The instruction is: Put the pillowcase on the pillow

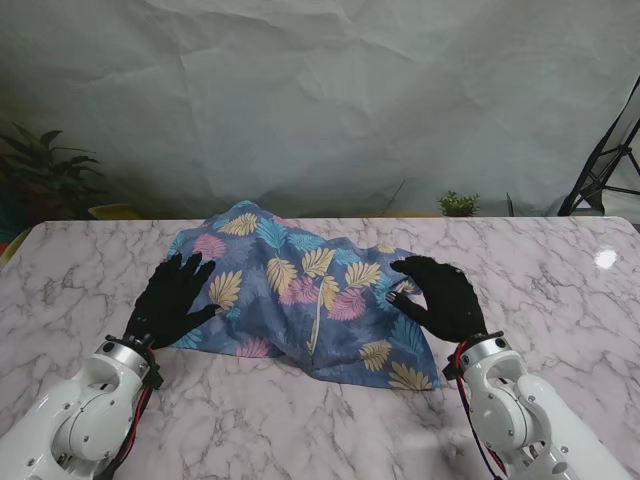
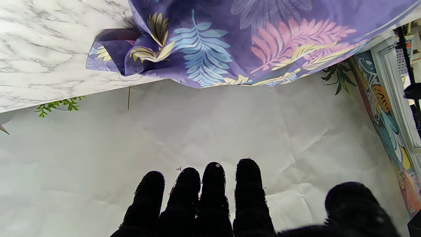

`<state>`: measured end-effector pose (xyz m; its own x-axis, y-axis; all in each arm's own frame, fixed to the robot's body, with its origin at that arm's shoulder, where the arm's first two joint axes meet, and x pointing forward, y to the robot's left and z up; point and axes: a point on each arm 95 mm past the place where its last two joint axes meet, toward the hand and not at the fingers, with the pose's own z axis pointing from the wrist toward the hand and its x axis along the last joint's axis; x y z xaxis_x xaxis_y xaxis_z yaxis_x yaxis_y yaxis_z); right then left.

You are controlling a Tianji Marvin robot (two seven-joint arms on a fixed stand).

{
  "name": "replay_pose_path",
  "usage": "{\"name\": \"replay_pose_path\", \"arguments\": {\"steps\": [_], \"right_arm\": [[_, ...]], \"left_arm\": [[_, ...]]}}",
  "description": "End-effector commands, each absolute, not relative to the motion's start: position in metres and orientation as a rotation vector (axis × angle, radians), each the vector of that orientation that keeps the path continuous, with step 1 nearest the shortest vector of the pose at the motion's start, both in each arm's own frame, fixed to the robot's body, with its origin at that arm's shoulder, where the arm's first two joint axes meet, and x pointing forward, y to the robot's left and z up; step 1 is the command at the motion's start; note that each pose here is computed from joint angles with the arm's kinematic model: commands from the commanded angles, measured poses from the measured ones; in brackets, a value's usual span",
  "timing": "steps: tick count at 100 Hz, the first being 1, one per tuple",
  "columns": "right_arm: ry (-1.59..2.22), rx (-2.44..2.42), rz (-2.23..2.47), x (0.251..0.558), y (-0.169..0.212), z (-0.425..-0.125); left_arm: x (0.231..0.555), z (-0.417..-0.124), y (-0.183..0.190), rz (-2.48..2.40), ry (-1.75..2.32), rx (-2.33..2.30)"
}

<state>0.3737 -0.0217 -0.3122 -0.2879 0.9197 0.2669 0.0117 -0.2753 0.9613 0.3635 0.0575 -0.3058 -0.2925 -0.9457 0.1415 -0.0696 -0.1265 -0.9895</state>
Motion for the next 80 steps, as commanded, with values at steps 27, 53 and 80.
{"name": "replay_pose_path", "arguments": {"steps": [27,53,80], "right_arm": [[1.273,1.252,1.652,0.3745,-0.0186,-0.3129],[1.261,1.255,1.658,0.3748,-0.0188,-0.3129],[1.256,1.257,1.659,0.375,-0.0195,-0.3127]], "left_arm": [[0.3608,-0.3046,0.0623,-1.494,1.4,-1.189],[0.3603,-0.3038,0.0638,-1.486,1.397,-1.187],[0.36,-0.3031,0.0641,-1.484,1.399,-1.18]]}}
